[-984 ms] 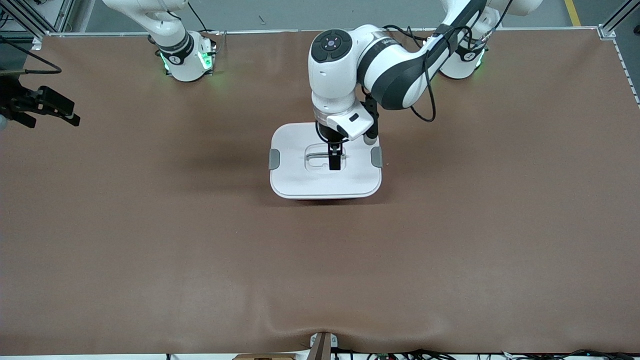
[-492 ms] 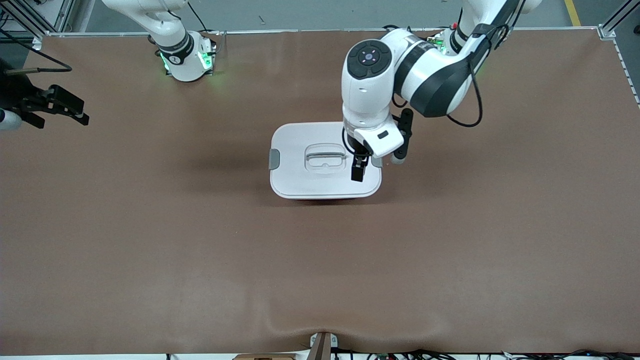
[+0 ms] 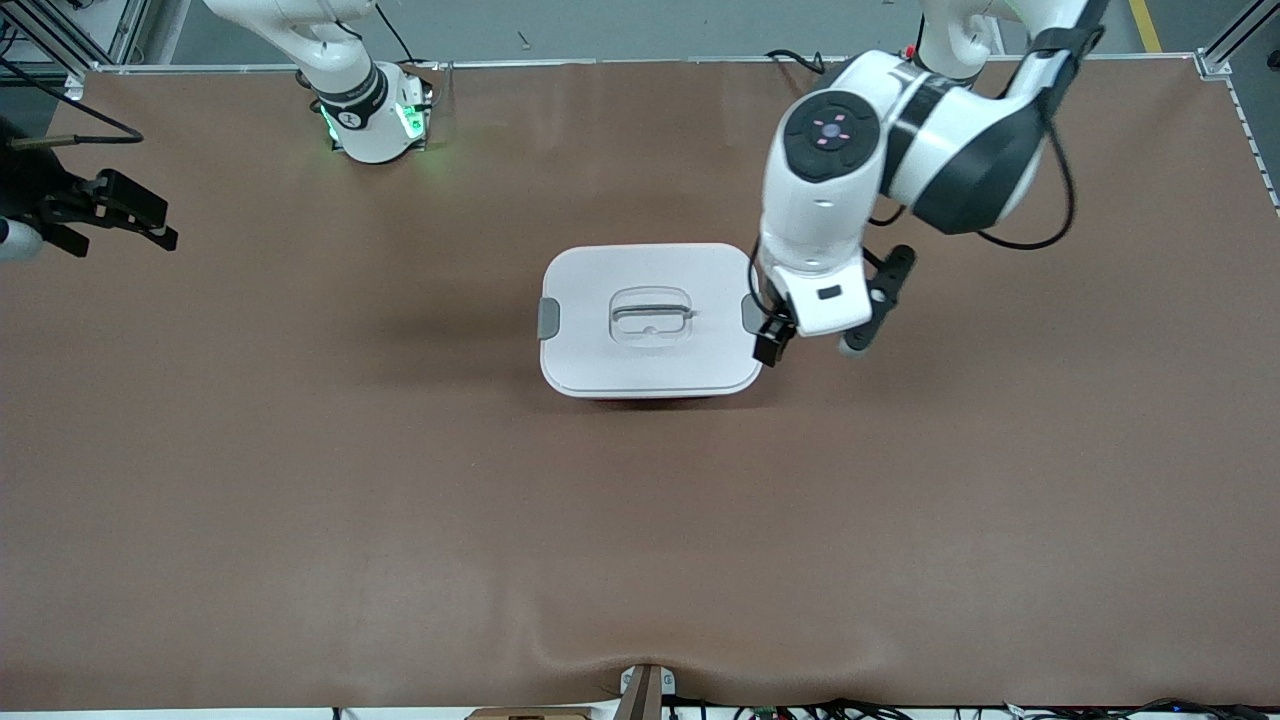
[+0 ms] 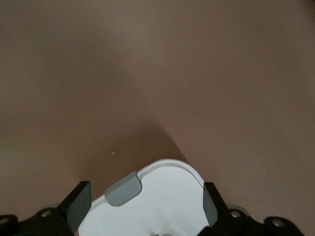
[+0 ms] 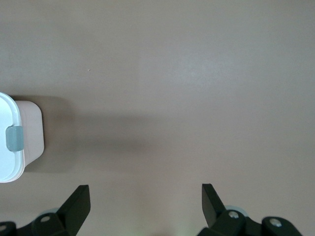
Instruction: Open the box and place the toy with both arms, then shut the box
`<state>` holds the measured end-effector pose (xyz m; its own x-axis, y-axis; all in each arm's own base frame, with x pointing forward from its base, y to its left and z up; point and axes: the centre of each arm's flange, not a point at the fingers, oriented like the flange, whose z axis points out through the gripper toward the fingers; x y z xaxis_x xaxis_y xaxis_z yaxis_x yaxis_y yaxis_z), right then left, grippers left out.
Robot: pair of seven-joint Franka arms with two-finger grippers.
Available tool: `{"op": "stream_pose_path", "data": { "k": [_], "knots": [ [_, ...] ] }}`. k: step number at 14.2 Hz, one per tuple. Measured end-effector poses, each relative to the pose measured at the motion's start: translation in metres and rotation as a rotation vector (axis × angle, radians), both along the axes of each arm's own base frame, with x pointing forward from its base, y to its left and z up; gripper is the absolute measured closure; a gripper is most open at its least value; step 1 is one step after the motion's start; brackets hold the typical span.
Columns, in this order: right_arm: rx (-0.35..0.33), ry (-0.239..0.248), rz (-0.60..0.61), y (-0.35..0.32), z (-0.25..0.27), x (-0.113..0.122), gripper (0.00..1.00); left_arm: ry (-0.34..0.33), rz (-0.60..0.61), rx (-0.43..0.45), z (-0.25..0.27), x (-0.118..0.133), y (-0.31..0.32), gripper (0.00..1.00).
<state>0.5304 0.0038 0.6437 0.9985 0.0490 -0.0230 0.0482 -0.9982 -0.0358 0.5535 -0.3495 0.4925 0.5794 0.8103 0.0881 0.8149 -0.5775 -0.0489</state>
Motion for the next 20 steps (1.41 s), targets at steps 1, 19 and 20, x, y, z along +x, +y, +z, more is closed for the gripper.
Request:
{"op": "stream_pose_path", "data": {
  "k": [1,19,20],
  "knots": [
    [0.0,0.0,0.0,0.0,0.0,0.0,0.0,0.0,-0.027,0.0,0.006,0.006,0.014,0.0],
    [-0.021,0.023,-0.14,-0.008,-0.002,-0.002,0.0,0.127,-0.377,0.007,0.056,0.039,0.183,0.0],
    [-0.022,0.027,-0.146,-0.008,-0.002,-0.003,0.0,0.124,-0.373,0.007,0.057,0.039,0.186,0.0]
  ]
}}
